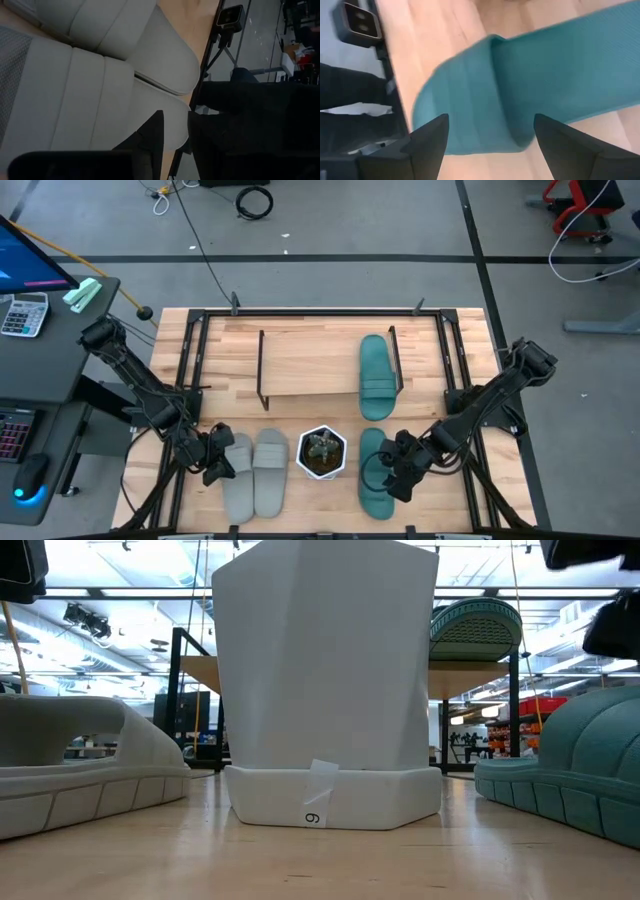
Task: Pick and place slides into the shelf
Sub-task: Put the green slide on the shelf
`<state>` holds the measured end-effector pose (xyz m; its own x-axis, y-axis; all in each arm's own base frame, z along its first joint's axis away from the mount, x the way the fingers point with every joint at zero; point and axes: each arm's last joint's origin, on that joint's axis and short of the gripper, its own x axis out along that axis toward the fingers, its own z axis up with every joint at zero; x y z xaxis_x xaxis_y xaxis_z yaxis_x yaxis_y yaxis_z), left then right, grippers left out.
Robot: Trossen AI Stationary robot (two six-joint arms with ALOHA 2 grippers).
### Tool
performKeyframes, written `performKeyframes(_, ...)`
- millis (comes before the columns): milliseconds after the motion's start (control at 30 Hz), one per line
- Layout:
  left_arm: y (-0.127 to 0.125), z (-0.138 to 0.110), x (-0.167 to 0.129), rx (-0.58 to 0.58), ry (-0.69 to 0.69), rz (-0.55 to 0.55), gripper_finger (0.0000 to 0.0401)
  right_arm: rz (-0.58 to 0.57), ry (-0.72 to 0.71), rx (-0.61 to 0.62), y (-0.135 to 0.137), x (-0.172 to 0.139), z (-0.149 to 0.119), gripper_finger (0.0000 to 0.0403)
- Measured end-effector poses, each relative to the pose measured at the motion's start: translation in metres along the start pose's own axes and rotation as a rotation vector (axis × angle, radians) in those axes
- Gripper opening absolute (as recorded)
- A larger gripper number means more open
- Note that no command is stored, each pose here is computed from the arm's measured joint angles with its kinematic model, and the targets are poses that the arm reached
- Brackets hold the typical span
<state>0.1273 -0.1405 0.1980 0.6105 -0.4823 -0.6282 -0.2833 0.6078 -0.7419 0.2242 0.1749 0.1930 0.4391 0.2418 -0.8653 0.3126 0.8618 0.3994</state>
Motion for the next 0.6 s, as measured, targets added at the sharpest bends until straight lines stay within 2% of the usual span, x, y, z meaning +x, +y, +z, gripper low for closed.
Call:
performKeyframes(167,0.000,0.000,0.000,-0.001,0.000,0.000,0.0094,0.015,-0.003,0.003,-0.008,0.008,-0.004,0.0300)
performKeyframes(333,0.000,0.000,0.000,-0.001,0.000,0.000,0.0091,0.077,-0.024,0.017,-0.007,0.011,-0.003,0.0298)
performKeyframes(600,0.000,0.000,0.000,-0.001,0.000,0.000,0.0094,0.056,-0.011,0.018,-0.013,0.015,-0.007,0.0293)
